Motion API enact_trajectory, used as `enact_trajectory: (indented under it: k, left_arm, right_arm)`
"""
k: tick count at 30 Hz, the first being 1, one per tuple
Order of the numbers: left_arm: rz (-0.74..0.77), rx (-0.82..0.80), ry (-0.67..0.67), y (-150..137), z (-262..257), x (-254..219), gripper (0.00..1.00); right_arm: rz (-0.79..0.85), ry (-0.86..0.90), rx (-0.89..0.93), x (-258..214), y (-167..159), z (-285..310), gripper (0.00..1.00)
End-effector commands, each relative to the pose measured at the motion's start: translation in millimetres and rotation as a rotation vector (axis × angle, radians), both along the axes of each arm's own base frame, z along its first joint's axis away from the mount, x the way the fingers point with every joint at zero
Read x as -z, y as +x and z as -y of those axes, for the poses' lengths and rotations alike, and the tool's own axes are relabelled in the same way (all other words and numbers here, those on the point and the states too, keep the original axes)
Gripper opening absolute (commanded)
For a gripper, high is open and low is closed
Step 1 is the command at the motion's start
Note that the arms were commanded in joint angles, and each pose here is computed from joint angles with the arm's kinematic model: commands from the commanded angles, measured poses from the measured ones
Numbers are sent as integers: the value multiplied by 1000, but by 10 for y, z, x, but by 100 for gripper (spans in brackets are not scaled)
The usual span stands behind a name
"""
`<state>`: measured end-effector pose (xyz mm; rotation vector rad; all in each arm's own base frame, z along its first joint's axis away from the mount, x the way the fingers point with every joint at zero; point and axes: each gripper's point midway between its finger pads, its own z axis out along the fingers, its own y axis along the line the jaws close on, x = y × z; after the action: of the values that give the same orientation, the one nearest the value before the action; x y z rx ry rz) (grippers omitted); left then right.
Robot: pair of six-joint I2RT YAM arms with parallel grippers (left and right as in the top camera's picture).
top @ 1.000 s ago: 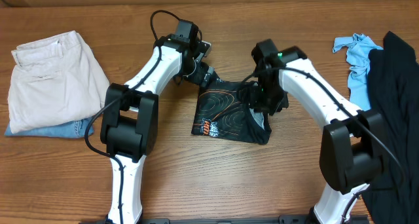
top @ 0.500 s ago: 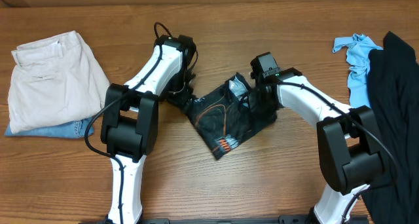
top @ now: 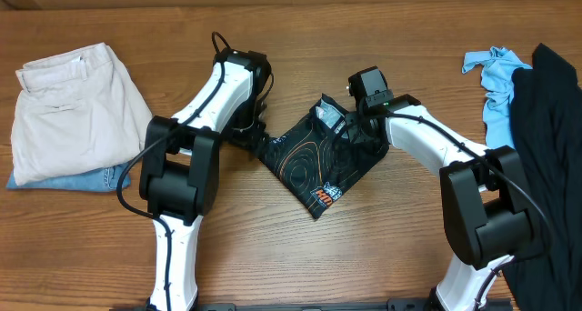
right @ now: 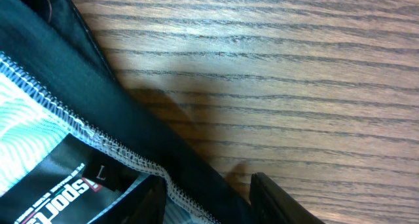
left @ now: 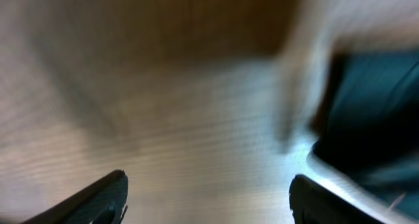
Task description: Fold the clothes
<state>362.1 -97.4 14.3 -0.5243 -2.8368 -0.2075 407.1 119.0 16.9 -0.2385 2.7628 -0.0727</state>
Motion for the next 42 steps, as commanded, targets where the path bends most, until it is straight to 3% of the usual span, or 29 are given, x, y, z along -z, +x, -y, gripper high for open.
enact_trajectory:
  k: [1,3,7,10,17,23,28,29,31,32,34,37,42]
  left_arm:
    - [249,15,-165,497,275,-486,89]
    - [319,65,-304,662,522,-607,100]
    - [378,179,-591,828,1016,-735,100]
    - [384,232,-722,863,1235,-735,100]
    - [343,287,-858,835,1549,-522,100]
    - [234,250,-949,716,1693,-167,100]
    - [114,256,-959,427,1973,169,98]
    - [103,264,-950,385,2007,203,96]
    - [104,276,-927,367,2023,242,76]
    - [107,278,-924,373,2023,243,41]
    - [116,265,-924,404,2036,233,18]
    - [144,269,-919,480,2041,199,4]
    - [244,284,-763,757,1814,-121,4]
  right_arm:
    - [-7,-17,4,32,-13,44,46]
    - [-14,-19,5,36,-30,51,46]
    - [-3,-33,26,-100,-40,96,53]
    - [46,-14,27,-386,-14,84,55]
    - [128,16,27,-875,-52,97,57]
    - [123,26,44,-979,-143,122,56]
    - [109,21,44,-963,-173,132,56]
    - [105,20,43,-958,-182,135,56]
    - [97,17,43,-950,-200,141,56]
    - [90,15,43,-943,-214,146,56]
    - [81,12,45,-932,-235,154,56]
    - [77,11,47,-933,-249,159,55]
    - [111,4,61,-1043,-228,215,51]
